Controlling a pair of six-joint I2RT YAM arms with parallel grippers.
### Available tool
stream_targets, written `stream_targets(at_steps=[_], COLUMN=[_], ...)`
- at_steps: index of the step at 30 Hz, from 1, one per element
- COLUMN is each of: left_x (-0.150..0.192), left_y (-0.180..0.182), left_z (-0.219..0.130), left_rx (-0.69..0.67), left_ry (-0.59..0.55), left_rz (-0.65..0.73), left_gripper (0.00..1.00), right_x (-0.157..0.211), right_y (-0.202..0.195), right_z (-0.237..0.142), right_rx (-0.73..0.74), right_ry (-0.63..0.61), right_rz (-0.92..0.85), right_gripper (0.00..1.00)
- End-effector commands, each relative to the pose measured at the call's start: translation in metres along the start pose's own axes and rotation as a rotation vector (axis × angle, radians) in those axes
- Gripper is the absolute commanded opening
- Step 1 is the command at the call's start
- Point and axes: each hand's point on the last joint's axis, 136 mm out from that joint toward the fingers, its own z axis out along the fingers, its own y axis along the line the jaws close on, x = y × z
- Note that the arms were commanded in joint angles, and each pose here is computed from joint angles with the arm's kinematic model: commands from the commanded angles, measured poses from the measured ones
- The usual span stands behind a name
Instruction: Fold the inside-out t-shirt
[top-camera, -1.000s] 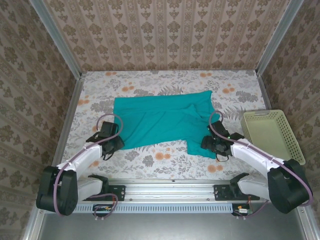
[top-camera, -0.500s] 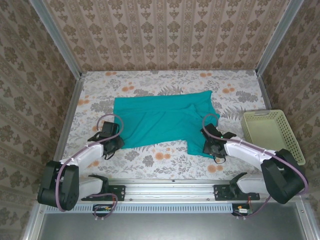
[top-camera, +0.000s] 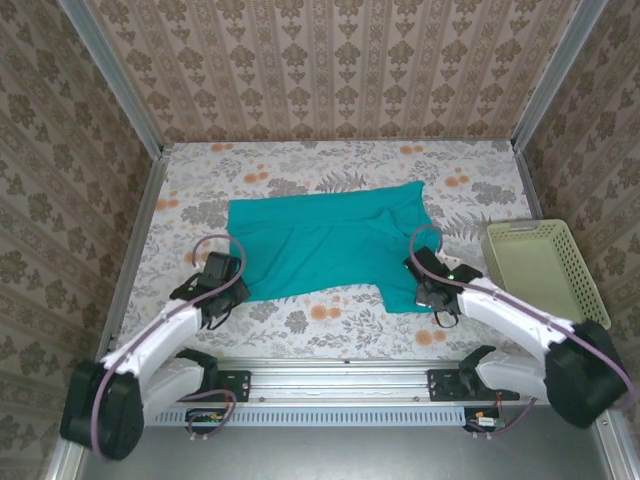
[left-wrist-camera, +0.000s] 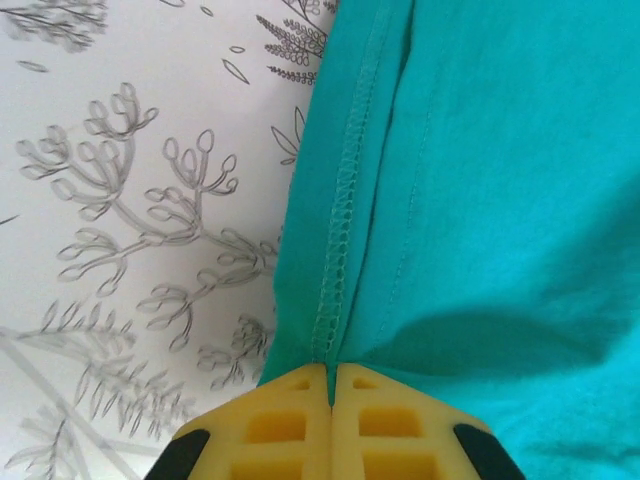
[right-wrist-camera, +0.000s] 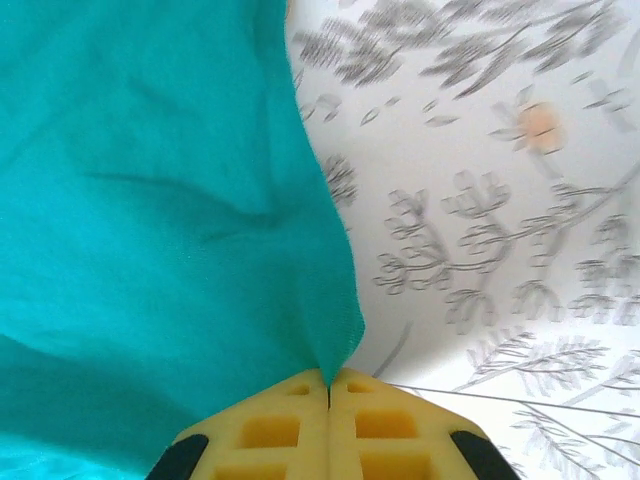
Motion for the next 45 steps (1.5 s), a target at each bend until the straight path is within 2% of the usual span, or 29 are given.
stream_targets(at_steps=[1, 4, 7, 16, 21, 24, 33, 36, 37, 39, 41, 43, 45], left_x=[0.014, 0.015, 0.009, -0.05, -0.092, -0.112, -0.14, -0.149, -0.152, -0.159, -0.166, -0.175, -0.183], left_y=[0.029, 0.028, 0.018, -0.032, -0.041, -0.044, -0.056, -0.058, -0.059, -0.062, -0.062, -0.059, -0.055], left_z=[-0.015, -0.026, -0.033, -0.03, -0.014, -0.003, 0.047, 0.062, 0.066, 0.075, 0.078, 0.074, 0.06], left_rx=[-0.089, -0.048, -0.009, 0.009, -0.017, -0.035, -0.068, -0.076, -0.078, -0.088, -0.09, -0.093, -0.107], left_ry=[-0.014, -0.037, -0.047, -0.079, -0.079, -0.078, -0.004, 0.006, 0.01, 0.025, 0.033, 0.018, -0.026], left_rz=[-0.046, -0.075, -0.09, -0.098, -0.135, -0.154, -0.16, -0.162, -0.158, -0.14, -0.121, -0.115, -0.096], left_gripper=[0.0, 0.0, 0.0, 0.0, 0.0, 0.0, 0.0, 0.01, 0.05, 0.24, 0.37, 0.45, 0.52], right_x=[-0.009, -0.014, -0.024, -0.112, -0.162, -0.185, -0.233, -0.242, -0.245, -0.249, -0.252, -0.254, -0.25], right_y=[-0.031, -0.038, -0.027, 0.03, 0.049, 0.06, 0.09, 0.097, 0.097, 0.097, 0.093, 0.087, 0.081], right_z=[-0.024, -0.037, -0.045, -0.076, -0.065, -0.046, 0.002, 0.025, 0.031, 0.044, 0.049, 0.044, 0.032], right_rx=[0.079, 0.076, 0.031, -0.028, -0.003, 0.017, 0.036, 0.045, 0.055, 0.06, 0.069, 0.092, 0.1], right_ry=[-0.072, -0.1, -0.117, -0.214, -0.228, -0.197, -0.156, -0.138, -0.137, -0.135, -0.121, -0.125, -0.141], right_rz=[0.032, 0.039, 0.016, -0.049, -0.068, -0.082, -0.07, -0.069, -0.063, -0.049, -0.049, -0.059, -0.072], right_gripper=[0.0, 0.0, 0.0, 0.0, 0.0, 0.0, 0.02, 0.07, 0.09, 0.31, 0.48, 0.56, 0.6])
